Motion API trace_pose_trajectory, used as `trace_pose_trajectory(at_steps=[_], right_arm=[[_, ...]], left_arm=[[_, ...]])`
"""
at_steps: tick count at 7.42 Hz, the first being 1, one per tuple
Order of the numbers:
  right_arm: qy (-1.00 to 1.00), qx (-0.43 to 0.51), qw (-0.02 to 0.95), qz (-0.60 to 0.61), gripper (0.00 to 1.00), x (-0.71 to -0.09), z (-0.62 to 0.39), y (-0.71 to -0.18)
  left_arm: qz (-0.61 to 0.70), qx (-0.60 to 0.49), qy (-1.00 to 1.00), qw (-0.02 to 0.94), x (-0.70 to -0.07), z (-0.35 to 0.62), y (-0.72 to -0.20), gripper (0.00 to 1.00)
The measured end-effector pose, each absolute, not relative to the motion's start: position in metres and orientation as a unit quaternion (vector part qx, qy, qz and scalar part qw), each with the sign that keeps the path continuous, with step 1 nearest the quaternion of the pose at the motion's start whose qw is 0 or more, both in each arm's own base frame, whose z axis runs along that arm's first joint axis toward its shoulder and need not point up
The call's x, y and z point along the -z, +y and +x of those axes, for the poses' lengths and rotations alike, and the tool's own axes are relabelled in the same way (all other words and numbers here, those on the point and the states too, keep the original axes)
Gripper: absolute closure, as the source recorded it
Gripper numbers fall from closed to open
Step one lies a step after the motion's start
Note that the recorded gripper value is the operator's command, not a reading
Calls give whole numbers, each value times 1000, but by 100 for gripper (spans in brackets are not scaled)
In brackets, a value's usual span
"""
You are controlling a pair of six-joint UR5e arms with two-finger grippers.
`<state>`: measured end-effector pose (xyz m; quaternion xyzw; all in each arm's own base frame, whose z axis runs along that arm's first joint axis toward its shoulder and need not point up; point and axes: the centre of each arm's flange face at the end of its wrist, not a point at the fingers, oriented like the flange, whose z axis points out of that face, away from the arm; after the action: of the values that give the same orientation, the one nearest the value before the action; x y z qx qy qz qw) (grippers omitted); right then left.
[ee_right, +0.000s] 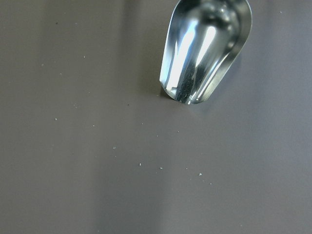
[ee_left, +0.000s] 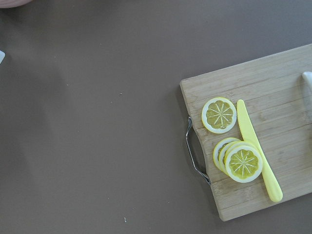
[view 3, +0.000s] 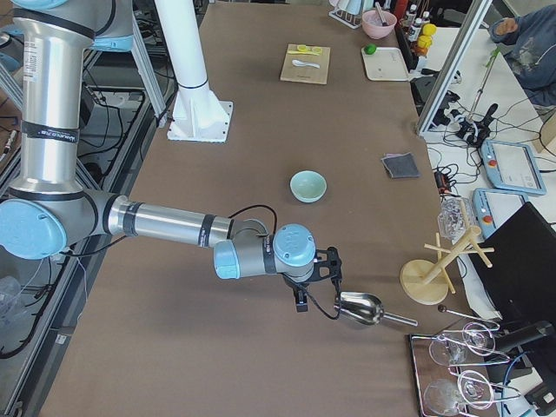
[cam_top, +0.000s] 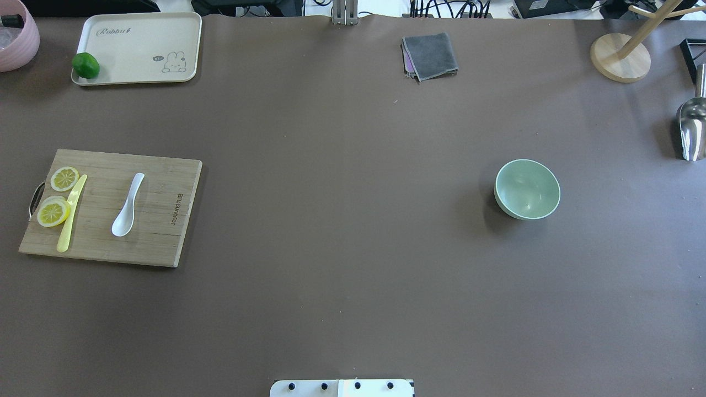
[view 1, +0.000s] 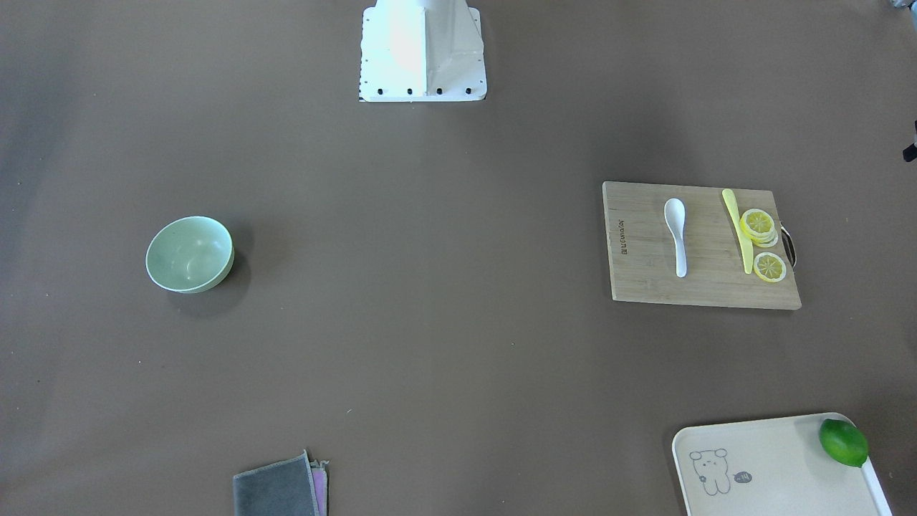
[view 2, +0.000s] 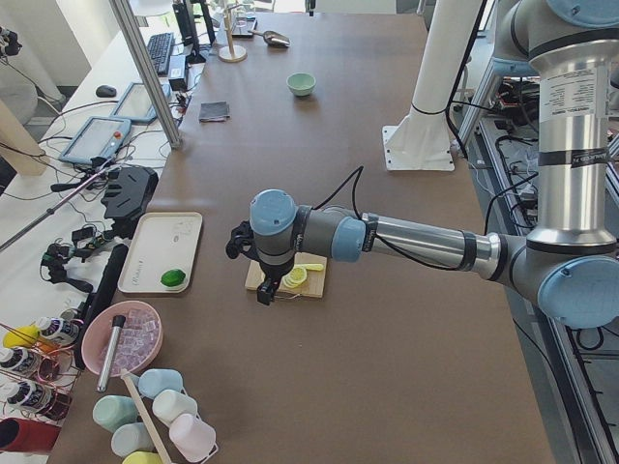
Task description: Place spoon in bowl
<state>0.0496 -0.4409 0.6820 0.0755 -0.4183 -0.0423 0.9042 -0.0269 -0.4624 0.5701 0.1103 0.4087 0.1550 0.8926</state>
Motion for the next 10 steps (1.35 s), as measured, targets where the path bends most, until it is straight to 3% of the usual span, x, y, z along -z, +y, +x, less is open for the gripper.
trace_pose_trajectory(at_steps=[10], right_arm=[[-446,56,890,78,0,-672,41,-444]], left_arm=[[106,-152,415,891,-579,-27,-457,2]])
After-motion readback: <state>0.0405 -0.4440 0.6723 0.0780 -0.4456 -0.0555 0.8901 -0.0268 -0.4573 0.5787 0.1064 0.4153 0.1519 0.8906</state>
